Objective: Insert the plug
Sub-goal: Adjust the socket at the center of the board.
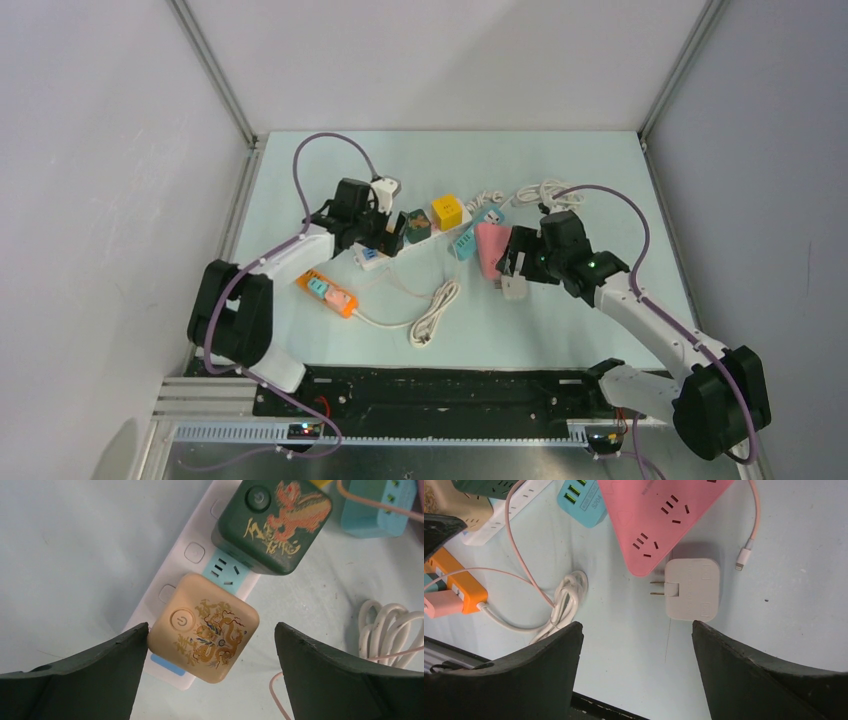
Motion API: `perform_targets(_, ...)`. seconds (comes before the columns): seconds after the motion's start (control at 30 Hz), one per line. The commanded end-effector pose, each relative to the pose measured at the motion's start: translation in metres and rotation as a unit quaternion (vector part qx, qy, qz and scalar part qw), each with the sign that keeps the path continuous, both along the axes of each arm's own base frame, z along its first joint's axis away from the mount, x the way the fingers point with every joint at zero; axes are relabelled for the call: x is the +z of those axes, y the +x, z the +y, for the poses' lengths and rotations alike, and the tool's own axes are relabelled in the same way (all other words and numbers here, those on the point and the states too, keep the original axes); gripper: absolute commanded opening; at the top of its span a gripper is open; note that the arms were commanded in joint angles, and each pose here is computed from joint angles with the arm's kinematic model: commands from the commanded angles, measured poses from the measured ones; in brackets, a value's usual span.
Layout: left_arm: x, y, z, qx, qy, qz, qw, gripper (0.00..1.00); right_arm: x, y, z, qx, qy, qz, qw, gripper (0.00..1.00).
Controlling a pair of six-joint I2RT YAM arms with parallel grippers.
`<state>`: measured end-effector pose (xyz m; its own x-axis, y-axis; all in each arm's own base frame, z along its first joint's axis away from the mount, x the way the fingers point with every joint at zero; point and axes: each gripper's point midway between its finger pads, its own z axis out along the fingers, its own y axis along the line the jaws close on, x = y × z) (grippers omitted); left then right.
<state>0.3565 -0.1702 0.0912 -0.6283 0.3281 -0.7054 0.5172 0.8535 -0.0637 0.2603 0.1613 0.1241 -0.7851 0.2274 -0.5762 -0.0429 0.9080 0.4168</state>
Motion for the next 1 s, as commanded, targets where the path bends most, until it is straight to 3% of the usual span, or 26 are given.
perform_targets(0.0, -0.018, -0.007, 0.002, -0.001, 0.016, 0.040, 0.999, 1.00, 0.017, 0.007, 0.005, 0.009, 0.012, -0.021, 1.000, 0.84)
perform_targets(0.2, -0.027, -0.004, 0.008, 0.003, 0.042, 0.056, 0.998, 1.00, 0.021, 0.007, 0.009, 0.016, 0.025, -0.025, 0.999, 0.84)
perform_targets(0.5, -0.022, 0.013, 0.032, 0.038, 0.106, 0.027, 0.993, 1.00, 0.020, 0.006, 0.006, 0.014, 0.023, -0.023, 0.999, 0.84)
perform_targets(0.73, -0.041, 0.005, 0.042, 0.002, 0.155, 0.049, 0.987, 1.00, 0.022, 0.008, 0.007, 0.016, 0.031, -0.023, 0.999, 0.84)
perform_targets(0.97, -0.053, 0.018, 0.053, -0.002, 0.207, 0.055, 0.977, 1.00, 0.026, 0.007, 0.007, 0.018, 0.039, -0.027, 0.999, 0.84)
